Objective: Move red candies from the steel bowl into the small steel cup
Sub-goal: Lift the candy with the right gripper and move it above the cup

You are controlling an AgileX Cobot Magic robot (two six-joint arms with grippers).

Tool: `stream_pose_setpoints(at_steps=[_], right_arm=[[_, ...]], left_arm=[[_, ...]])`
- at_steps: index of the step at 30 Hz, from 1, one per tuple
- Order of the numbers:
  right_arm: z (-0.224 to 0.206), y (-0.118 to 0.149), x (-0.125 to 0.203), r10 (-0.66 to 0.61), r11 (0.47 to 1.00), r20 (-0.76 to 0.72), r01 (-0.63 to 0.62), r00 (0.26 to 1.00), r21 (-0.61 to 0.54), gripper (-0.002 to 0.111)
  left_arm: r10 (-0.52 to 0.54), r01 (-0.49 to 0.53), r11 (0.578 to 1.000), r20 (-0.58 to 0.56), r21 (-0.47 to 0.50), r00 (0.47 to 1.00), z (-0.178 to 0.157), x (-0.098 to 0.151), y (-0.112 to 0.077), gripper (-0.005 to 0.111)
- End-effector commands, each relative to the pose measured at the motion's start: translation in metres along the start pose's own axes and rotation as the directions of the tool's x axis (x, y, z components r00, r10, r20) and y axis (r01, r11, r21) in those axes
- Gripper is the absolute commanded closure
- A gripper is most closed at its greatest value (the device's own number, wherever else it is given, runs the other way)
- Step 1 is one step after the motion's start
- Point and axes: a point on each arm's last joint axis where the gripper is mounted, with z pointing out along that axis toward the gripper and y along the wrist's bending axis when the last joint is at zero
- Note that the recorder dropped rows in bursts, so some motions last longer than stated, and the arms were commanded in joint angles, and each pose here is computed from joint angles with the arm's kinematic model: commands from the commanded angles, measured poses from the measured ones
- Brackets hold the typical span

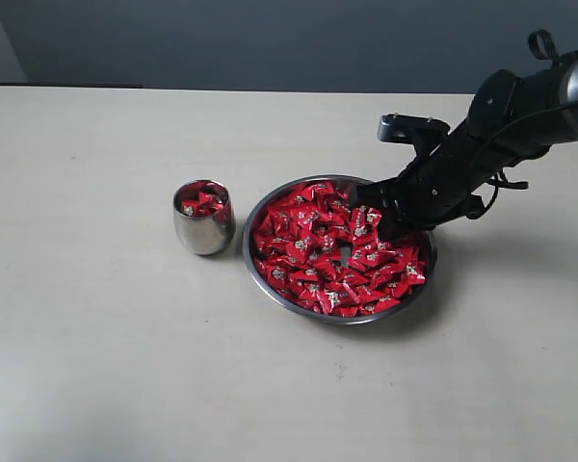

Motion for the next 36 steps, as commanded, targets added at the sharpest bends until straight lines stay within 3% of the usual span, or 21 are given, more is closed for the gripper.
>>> stream_pose_setpoints(at_steps=[1,15,19,30,36], right_arm=[[-0.001,-0.002,-0.003,-0.020,1.000,-0.001,0.020,1.000,0.000,0.109],[-0.074,0.028,-0.040,-0.121,0.991,0.120,0.126,0.985,-0.039,0.109],[-0.090,0.059,-0.055,-0.212,0.966,0.195,0.236,0.958,-0.107,0.109],[-0.035,0.189,-0.082,-0.462,0.829,0.184,0.496,0.867,-0.259,0.109],[-0.013,0.197,-0.076,-0.513,0.818,0.114,0.525,0.851,-0.235,0.109]], left_arm=[[-0.006,0.006,1.000,0.011,0.006,1.000,0.000,0.000,0.000,0.106],[-0.006,0.006,1.000,0.011,0.006,1.000,0.000,0.000,0.000,0.106],[-0.006,0.006,1.000,0.011,0.006,1.000,0.000,0.000,0.000,0.106],[-0.006,0.006,1.000,0.011,0.006,1.000,0.000,0.000,0.000,0.106],[-0.006,0.006,1.000,0.011,0.006,1.000,0.000,0.000,0.000,0.106]])
